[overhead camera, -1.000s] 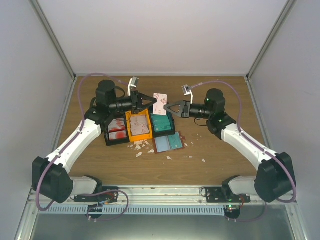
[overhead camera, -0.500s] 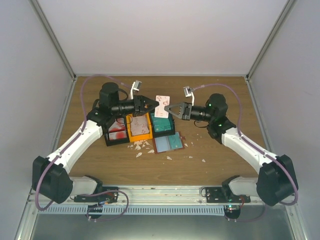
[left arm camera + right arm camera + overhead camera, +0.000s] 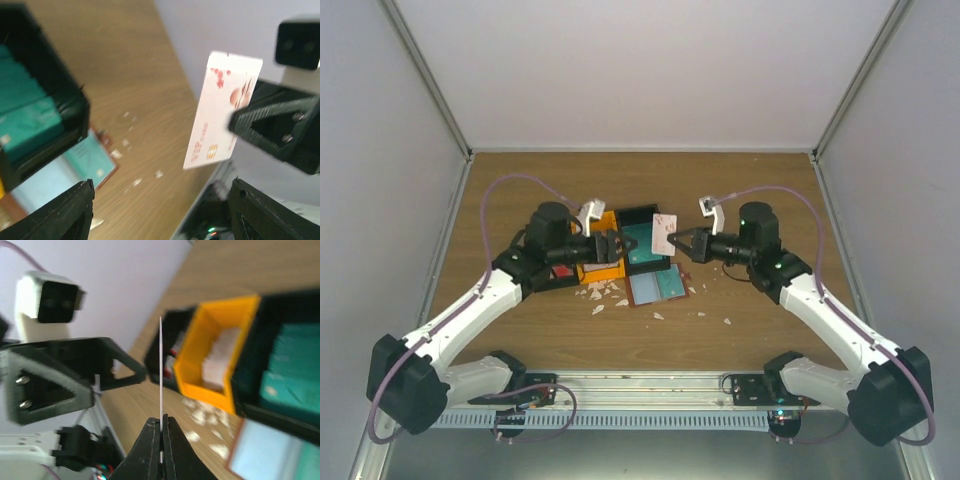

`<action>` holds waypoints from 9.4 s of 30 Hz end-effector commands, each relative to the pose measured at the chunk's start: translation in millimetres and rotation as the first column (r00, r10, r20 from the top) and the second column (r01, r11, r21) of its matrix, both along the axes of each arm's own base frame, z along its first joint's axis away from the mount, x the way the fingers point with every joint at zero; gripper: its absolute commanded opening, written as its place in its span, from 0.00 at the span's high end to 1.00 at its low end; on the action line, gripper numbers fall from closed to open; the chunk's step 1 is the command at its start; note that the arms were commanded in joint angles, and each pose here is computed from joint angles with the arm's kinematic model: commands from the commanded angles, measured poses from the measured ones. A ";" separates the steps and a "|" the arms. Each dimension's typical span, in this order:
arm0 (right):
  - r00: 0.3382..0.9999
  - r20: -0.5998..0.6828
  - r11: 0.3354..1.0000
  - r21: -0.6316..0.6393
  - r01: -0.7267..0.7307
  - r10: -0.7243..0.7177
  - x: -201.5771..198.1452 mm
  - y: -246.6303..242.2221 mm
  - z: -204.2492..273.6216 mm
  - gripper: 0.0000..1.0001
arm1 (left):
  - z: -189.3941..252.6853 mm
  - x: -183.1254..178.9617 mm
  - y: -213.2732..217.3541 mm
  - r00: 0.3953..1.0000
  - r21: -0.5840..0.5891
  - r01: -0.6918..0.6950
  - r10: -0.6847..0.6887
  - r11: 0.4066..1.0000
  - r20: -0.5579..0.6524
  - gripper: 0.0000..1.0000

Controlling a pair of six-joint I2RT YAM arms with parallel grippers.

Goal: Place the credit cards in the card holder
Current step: Pick up the credit card from the storage box, then adjust the storage box at the center of the board, then insert the credit card into the card holder, then turn over the card slot in the card holder.

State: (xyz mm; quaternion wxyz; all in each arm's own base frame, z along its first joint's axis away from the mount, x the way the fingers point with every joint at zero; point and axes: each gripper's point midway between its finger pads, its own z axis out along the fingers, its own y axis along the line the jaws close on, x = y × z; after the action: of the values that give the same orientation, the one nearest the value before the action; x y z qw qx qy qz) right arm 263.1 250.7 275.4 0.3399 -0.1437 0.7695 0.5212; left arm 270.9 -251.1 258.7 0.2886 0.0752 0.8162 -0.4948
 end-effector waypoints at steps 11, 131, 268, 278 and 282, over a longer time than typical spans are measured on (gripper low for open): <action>0.976 -0.171 0.927 -0.370 0.060 -0.132 -18.9 -43.0 -115.3 1.00 | -189.2 -20.2 45.2 0.961 0.642 -0.177 0.271 0.746 -0.050 0.28; 0.741 -0.667 0.956 -0.157 -0.248 0.083 -38.3 -7.4 -249.6 0.99 | -250.1 -58.7 -51.4 0.955 0.471 0.160 -0.015 0.868 -0.296 1.00; 0.885 -0.364 0.533 -0.830 -0.167 -0.290 -56.2 -28.3 -277.3 0.94 | -198.7 -36.4 -64.8 0.950 0.184 0.143 -0.082 0.972 -0.302 0.67; 0.883 -0.369 0.536 -0.827 -0.169 -0.290 -58.5 -29.5 -279.2 0.95 | -202.9 -37.8 -72.9 0.942 0.165 0.176 -0.117 0.971 -0.316 0.68; 0.884 -0.367 0.542 -0.824 -0.165 -0.289 -58.1 -28.7 -278.4 0.95 | -203.0 -38.5 -79.4 0.937 0.150 0.197 -0.141 0.969 -0.320 0.68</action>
State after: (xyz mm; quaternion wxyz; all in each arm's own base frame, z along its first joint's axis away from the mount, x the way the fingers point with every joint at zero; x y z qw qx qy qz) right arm 217.5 234.6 17.4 0.0783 -0.1288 0.9810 0.1221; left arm 226.4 -313.8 42.0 0.0935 0.0710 0.9000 -0.4198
